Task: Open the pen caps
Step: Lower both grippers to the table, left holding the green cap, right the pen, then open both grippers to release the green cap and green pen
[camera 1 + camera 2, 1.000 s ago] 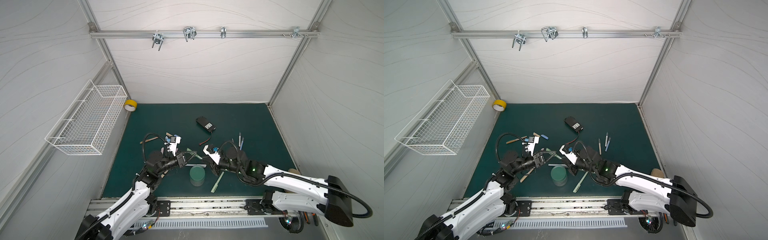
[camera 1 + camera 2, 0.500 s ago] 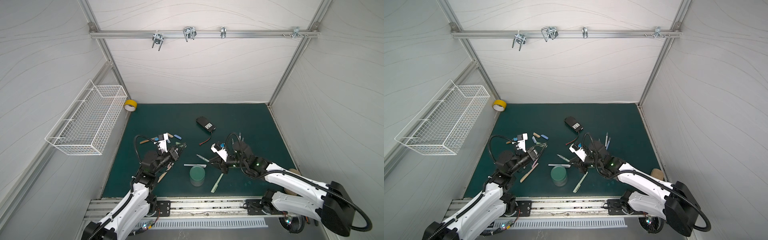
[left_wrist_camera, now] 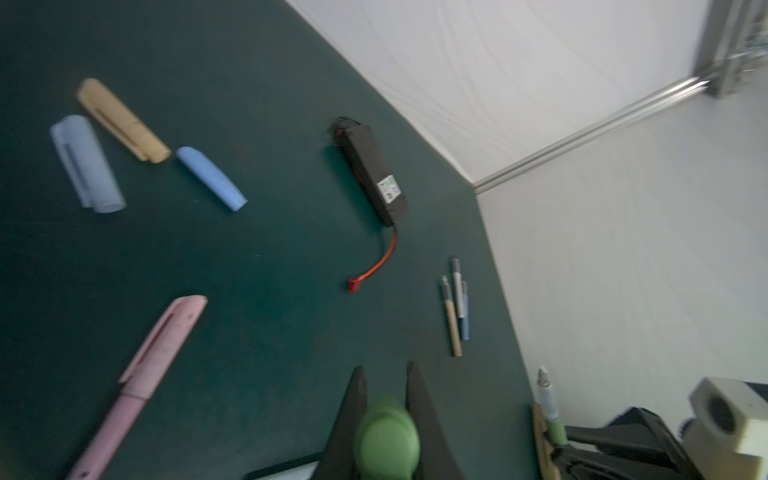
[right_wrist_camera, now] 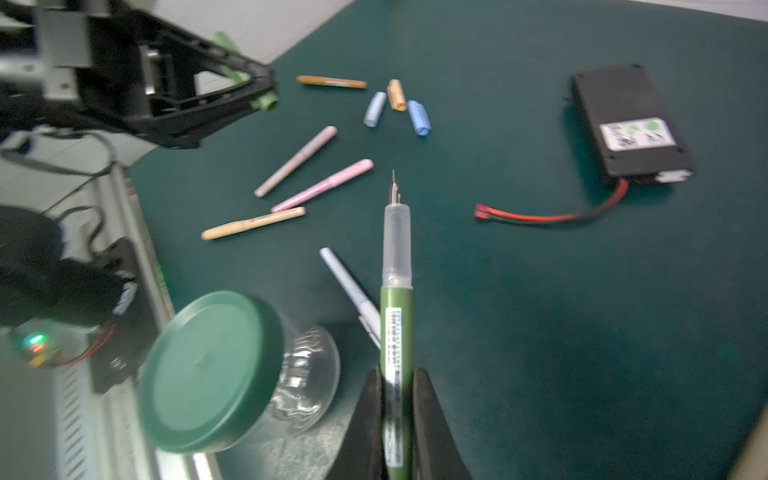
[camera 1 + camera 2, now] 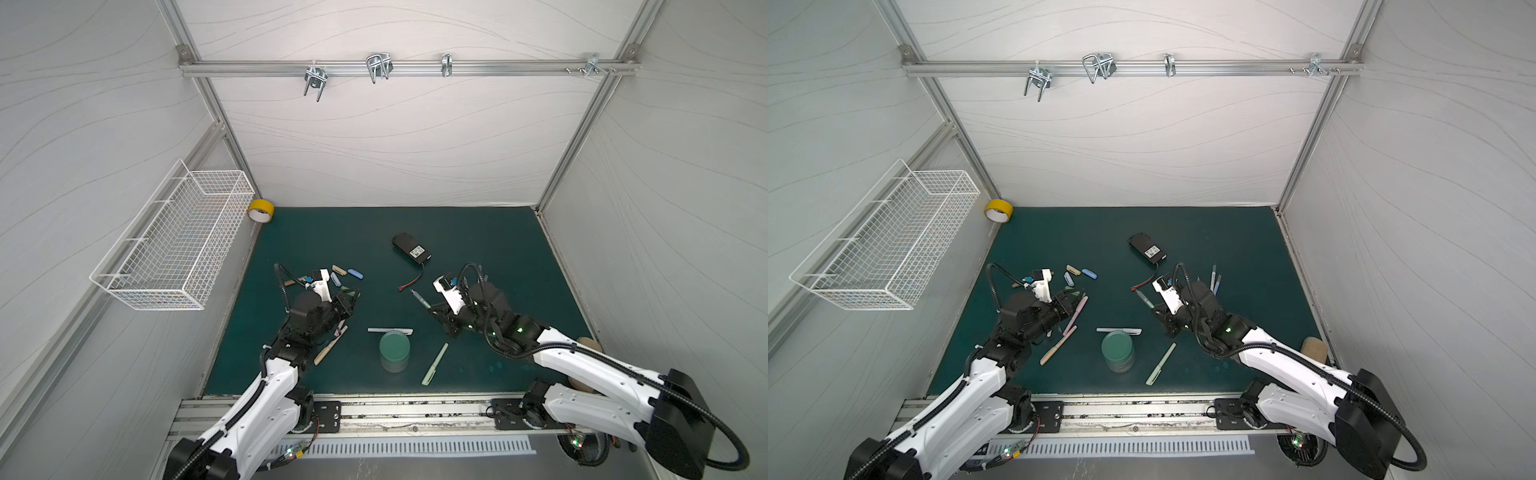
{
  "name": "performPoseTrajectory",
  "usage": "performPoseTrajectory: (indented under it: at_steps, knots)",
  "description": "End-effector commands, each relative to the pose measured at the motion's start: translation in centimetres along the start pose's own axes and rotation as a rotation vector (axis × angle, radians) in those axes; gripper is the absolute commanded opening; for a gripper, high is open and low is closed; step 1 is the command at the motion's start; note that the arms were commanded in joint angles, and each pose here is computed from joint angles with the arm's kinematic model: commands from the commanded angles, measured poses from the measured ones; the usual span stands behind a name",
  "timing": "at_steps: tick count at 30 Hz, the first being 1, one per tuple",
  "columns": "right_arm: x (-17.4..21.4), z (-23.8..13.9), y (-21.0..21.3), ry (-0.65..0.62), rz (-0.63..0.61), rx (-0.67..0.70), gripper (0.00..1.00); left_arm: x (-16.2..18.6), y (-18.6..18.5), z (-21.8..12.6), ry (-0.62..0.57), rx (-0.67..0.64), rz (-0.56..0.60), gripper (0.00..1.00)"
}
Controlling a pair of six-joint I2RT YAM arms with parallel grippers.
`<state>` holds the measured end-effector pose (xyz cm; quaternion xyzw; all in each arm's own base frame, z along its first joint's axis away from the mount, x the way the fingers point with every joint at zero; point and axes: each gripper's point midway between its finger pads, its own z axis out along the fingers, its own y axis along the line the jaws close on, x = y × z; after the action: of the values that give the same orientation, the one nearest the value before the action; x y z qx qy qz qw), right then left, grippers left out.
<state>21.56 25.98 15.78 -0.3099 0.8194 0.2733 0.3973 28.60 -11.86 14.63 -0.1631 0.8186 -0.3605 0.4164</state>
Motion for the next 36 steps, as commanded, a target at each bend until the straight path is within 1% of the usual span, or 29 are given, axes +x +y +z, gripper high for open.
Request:
performPoseTrajectory:
  at_steps: [1, 4, 10, 13, 15, 17, 20, 24, 26, 31, 33, 36]
  knots:
    - [0.5, -0.8, -5.8, 0.017, 0.138, 0.287, 0.00, -0.7, 3.0, 0.7, 0.017, -0.200, 0.033, 0.00]
    - [1.6, -1.4, -9.1, 0.035, 0.267, 0.388, 0.00, -0.6, 4.5, 2.0, 0.043, -0.275, 0.037, 0.00]
    - [4.1, -2.7, -14.6, 0.039, 0.542, 0.487, 0.00, -1.9, 5.9, 5.2, 0.049, -0.367, 0.056, 0.00]
    - [5.2, -3.5, -16.6, 0.033, 0.634, 0.531, 0.00, -2.7, 6.0, 6.8, 0.074, -0.389, 0.074, 0.00]
    - [5.8, -4.0, -17.8, 0.021, 0.681, 0.565, 0.00, -3.2, 6.4, 7.4, 0.063, -0.394, 0.058, 0.00]
    - [6.5, -4.4, -18.8, 0.017, 0.723, 0.594, 0.00, -3.9, 7.1, 7.9, 0.047, -0.409, 0.040, 0.00]
    - [7.7, -4.8, -20.0, 0.026, 0.786, 0.625, 0.00, -3.7, 9.1, 8.7, 0.074, -0.439, -0.008, 0.00]
    - [9.5, -4.9, -21.3, 0.053, 0.860, 0.659, 0.00, -3.3, 12.0, 9.0, 0.089, -0.512, 0.000, 0.00]
    - [10.0, -4.8, -21.7, 0.066, 0.882, 0.661, 0.00, -3.1, 12.3, 9.4, 0.105, -0.511, -0.010, 0.00]
    - [11.3, -3.3, -22.0, 0.110, 0.940, 0.604, 0.00, -2.5, 13.0, 9.8, 0.141, -0.533, -0.010, 0.00]
    - [11.8, -3.0, -22.1, 0.128, 0.950, 0.600, 0.00, -2.3, 13.0, 10.0, 0.155, -0.531, -0.011, 0.00]
    - [12.2, -2.7, -22.5, 0.140, 0.960, 0.604, 0.04, -2.3, 13.1, 10.1, 0.159, -0.531, -0.010, 0.07]
